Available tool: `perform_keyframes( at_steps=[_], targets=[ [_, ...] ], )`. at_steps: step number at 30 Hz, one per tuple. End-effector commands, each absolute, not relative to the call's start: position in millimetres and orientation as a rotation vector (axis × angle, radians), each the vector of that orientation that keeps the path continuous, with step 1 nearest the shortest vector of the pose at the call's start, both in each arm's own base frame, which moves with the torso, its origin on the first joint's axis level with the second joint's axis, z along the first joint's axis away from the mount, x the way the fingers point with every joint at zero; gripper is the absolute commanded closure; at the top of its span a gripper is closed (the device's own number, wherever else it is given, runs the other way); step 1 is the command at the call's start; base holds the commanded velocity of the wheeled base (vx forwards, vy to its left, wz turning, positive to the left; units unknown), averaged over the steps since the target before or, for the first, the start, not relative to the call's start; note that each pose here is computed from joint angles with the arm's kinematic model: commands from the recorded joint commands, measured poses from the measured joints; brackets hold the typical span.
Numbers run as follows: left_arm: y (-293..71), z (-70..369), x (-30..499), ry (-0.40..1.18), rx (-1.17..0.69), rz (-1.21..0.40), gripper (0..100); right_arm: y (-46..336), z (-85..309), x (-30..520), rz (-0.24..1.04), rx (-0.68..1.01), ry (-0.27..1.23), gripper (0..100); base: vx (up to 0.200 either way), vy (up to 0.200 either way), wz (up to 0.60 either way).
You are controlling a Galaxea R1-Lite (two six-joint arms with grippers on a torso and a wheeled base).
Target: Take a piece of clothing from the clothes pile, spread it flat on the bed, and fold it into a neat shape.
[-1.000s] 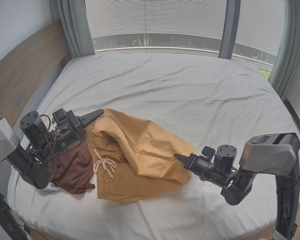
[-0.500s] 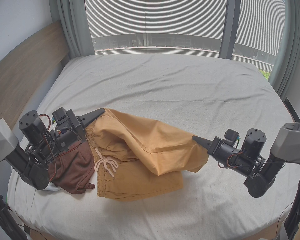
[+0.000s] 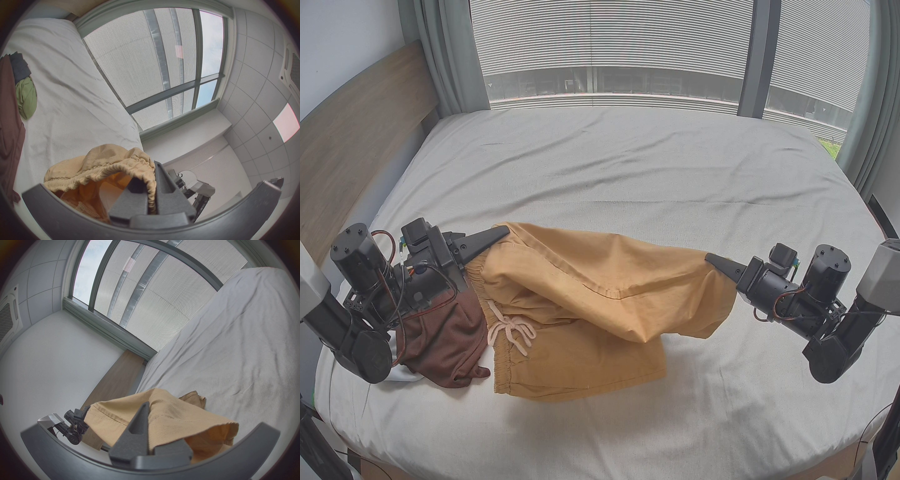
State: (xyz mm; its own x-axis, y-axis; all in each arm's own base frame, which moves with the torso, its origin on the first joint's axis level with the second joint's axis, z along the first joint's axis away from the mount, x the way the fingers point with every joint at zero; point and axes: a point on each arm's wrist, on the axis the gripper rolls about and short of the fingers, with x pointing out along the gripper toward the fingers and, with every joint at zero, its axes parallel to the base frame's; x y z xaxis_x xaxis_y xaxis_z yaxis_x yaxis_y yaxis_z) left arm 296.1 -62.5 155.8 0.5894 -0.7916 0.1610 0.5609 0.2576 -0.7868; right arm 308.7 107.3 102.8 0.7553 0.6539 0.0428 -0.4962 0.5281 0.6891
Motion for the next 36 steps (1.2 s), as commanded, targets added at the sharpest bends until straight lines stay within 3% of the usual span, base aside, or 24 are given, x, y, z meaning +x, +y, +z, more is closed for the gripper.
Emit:
perform_keyframes(
  at_steps=[1,13,36],
  targets=[
    [-55,155,293,0.276,-0.894,-0.923,100,105,116,305,0.710,0.742,0.195,100,0.000,0.000,0.00],
    [-52,144,295,0.228,-0.745,-0.907,100,81,152,296,0.735,0.726,0.077,100,0.000,0.000,0.00],
    [-49,129,304,0.193,-0.617,-0.884,100,55,158,303,0.683,0.713,0.030,100,0.000,0.000,0.00]
  ],
)
